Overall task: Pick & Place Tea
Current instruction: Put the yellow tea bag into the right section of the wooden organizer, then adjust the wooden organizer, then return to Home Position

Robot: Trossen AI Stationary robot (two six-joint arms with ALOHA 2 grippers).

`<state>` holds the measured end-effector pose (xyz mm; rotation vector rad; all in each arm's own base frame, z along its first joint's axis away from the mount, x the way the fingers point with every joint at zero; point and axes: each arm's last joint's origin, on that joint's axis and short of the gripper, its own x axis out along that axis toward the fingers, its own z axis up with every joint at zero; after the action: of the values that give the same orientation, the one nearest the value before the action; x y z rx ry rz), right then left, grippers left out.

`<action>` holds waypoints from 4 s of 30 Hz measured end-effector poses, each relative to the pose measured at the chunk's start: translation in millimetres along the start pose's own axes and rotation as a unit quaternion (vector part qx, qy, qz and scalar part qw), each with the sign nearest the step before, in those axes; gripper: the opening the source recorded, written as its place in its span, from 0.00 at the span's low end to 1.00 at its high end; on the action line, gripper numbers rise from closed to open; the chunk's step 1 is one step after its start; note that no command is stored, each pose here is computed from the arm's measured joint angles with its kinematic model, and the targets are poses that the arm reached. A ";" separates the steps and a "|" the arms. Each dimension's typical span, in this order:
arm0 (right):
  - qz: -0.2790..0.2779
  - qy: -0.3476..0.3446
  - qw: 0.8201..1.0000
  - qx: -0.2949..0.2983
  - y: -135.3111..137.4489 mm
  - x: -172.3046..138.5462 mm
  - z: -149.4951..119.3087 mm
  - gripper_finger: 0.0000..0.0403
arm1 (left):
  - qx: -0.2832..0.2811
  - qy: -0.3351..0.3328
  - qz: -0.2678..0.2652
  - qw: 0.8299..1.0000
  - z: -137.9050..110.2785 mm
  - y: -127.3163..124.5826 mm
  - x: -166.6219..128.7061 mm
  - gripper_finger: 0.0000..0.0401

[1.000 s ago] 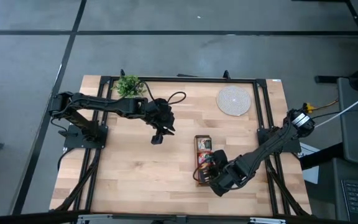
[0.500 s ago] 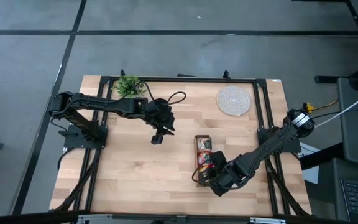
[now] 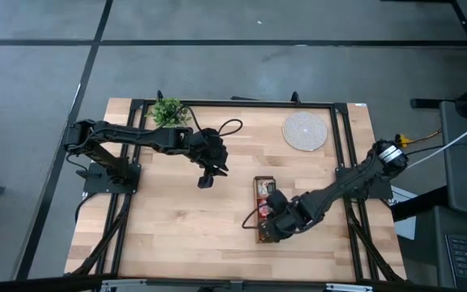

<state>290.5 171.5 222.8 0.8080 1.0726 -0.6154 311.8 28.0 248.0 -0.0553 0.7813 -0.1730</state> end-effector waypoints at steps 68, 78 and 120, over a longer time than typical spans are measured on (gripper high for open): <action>0.390 -0.136 0.883 -0.222 -66.9 1.6 -7.4 0.21 | -0.062 -0.263 0.044 0.962 -73.2 -22.8 -56.4 0.21; 0.340 -0.042 0.914 -0.218 -12.4 8.9 -26.8 0.21 | 0.002 -0.202 0.028 0.979 -48.2 6.5 -2.7 0.21; -0.260 -0.238 0.930 -0.106 -54.0 34.0 -32.8 0.21 | 0.012 -0.146 0.042 0.988 -25.1 36.3 46.3 0.21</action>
<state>244.2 165.6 168.4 0.1521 0.8758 -1.0604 331.3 56.0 193.8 -0.0237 0.4873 -0.0912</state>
